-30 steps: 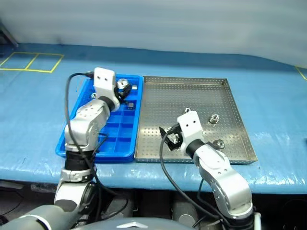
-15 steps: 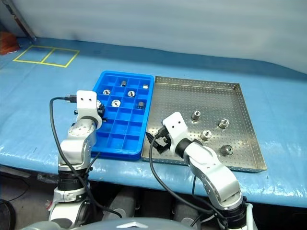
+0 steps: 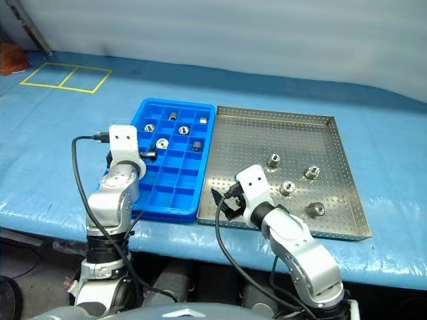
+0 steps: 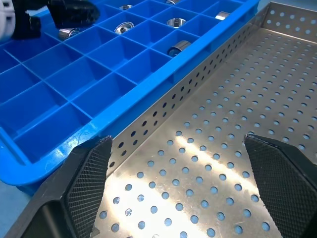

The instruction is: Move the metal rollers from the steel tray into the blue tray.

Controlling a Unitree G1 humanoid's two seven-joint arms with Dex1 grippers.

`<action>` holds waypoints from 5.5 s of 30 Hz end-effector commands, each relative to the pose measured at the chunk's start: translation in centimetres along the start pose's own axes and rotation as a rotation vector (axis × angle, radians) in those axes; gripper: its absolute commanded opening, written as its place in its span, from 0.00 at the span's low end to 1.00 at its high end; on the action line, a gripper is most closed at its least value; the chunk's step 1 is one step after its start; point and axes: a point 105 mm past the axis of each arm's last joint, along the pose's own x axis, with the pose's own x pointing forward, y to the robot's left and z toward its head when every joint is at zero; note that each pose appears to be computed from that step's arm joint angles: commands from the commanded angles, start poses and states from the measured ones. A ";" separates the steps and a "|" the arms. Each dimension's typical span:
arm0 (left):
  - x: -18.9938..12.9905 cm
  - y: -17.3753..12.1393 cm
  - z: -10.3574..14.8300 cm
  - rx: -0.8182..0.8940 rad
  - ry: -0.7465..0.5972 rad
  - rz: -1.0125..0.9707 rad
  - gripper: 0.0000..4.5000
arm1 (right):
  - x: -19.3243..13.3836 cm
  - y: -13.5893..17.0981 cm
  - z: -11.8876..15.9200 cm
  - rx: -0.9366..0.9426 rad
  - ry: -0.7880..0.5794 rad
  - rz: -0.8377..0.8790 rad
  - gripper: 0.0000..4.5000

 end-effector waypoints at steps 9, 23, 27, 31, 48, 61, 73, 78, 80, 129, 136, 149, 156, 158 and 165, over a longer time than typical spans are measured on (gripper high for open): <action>-3.7 -18.3 2.0 0.155 -0.059 -1.001 0.99 | -4.8 -4.4 -0.2 -0.020 -0.004 -0.269 1.00; -7.6 -21.9 -1.2 0.496 0.043 -1.441 0.99 | -8.1 -4.5 -1.3 0.039 0.005 -0.442 1.00; -7.5 -20.6 -2.0 0.571 0.062 -1.444 0.99 | -8.0 -4.4 -1.3 0.048 0.000 -0.443 1.00; -7.7 -19.7 -3.2 0.610 0.097 -1.456 0.99 | -7.5 -4.3 -1.2 0.049 -0.006 -0.428 1.00; -8.3 -20.0 -5.6 0.680 0.157 -1.460 0.65 | -6.5 -4.3 -0.8 0.037 -0.022 -0.393 1.00; -6.8 -18.6 0.7 0.305 0.013 -1.257 0.36 | -5.0 -3.6 0.3 0.002 -0.049 -0.306 1.00; -3.4 -8.1 4.4 -0.128 -0.139 -0.517 0.36 | 0.1 -0.5 3.4 -0.105 -0.109 -0.023 1.00; -3.9 -3.5 2.7 -0.103 -0.123 -0.247 0.36 | 1.5 1.0 3.8 -0.165 -0.119 0.097 1.00; -4.2 -2.6 2.5 -0.078 -0.127 -0.197 0.36 | 1.6 1.1 3.8 -0.169 -0.125 0.113 1.00; -2.3 -22.3 2.5 0.112 -0.031 -0.989 0.93 | -4.5 -2.2 0.7 -0.080 -0.102 -0.275 1.00; -0.3 -23.5 1.0 0.106 0.026 -0.874 0.93 | -5.0 -2.0 0.6 -0.063 -0.104 -0.314 1.00; -0.2 -24.0 -0.3 0.058 0.064 -0.888 0.93 | -4.7 -1.9 0.7 -0.071 -0.109 -0.308 1.00; -0.1 -23.4 -0.8 0.060 0.077 -0.877 0.93 | -4.5 -1.9 0.7 -0.073 -0.108 -0.298 1.00; 0.0 -23.2 -0.9 0.068 0.081 -0.873 0.93 | -4.5 -1.9 0.7 -0.072 -0.108 -0.295 1.00; 0.1 -22.5 -0.7 0.096 0.065 -0.862 0.93 | -4.2 -1.8 0.7 -0.074 -0.106 -0.283 1.00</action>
